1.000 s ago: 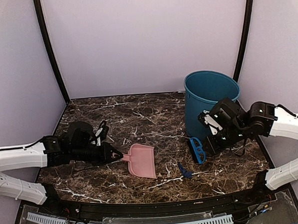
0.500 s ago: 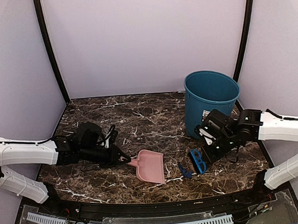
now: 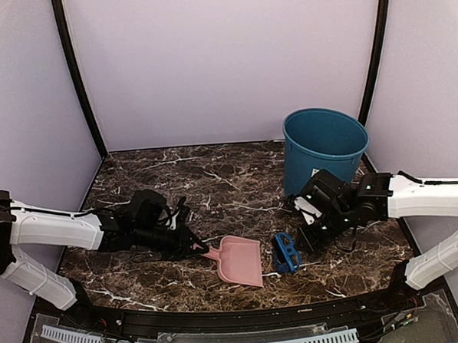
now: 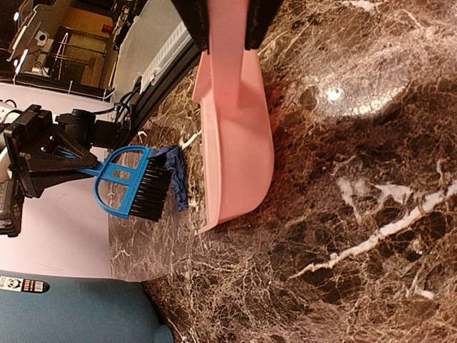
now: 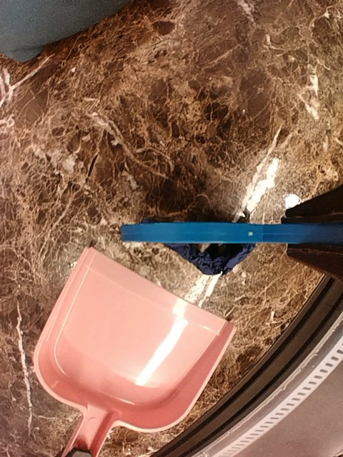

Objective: Sweep away the paper scraps from the table
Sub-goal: Sweep the paper scraps into the dustpan.

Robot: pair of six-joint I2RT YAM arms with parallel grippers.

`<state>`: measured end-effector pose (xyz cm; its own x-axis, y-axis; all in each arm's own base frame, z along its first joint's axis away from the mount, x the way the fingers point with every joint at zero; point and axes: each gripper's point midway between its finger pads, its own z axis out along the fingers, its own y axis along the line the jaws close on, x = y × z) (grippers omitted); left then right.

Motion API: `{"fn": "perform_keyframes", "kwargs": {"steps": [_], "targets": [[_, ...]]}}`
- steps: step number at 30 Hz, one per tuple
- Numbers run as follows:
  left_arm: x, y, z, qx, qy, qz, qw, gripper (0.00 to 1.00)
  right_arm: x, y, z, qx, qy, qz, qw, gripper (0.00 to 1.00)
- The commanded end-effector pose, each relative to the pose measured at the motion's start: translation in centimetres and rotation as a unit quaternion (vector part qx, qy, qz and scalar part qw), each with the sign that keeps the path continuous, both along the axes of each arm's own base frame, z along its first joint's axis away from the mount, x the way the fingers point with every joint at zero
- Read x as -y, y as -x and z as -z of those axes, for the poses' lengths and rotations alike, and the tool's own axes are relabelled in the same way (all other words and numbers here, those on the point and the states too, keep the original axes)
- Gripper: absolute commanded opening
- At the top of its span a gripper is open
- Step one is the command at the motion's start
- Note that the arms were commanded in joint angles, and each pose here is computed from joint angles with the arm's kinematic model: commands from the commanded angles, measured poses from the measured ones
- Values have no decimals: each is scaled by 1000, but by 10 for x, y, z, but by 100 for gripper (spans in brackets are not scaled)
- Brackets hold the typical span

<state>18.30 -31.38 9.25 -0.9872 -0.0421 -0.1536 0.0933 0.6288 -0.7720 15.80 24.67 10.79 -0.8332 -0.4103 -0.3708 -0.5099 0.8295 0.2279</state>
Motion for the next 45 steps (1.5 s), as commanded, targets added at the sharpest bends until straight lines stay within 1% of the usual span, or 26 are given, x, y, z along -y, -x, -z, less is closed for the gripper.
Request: {"fn": "perform_keyframes", "kwargs": {"steps": [1,8,9,15,21,24,30,36,45], "targets": [[0,2,7,-14,-13,3,1000,0,-26,-1,-8,4,-50,-29,998,0],[2,1,13,-18,-16,3,1000,0,-55,-1,-17,2,-101,-65,993,0],[1,1,16,-18,-18,2,1000,0,-64,-2,-22,2,-118,-76,990,0],[2,2,22,-23,-17,5,1000,0,-85,-1,-40,4,-163,-103,981,0],[3,3,24,-25,-9,7,1000,0,-95,-3,-42,3,-169,-113,979,0],[2,3,24,-24,-5,6,1000,0,-101,-3,-53,9,-188,-123,974,0],[-1,1,23,-24,14,-2,1000,0,-105,-8,-75,32,-204,-124,970,0],[-5,-1,23,-23,32,-11,999,0,-104,-13,-106,65,-223,-124,965,0],[-11,-4,23,-21,59,-22,998,0,-88,-17,-136,113,-234,-105,960,0]]}}
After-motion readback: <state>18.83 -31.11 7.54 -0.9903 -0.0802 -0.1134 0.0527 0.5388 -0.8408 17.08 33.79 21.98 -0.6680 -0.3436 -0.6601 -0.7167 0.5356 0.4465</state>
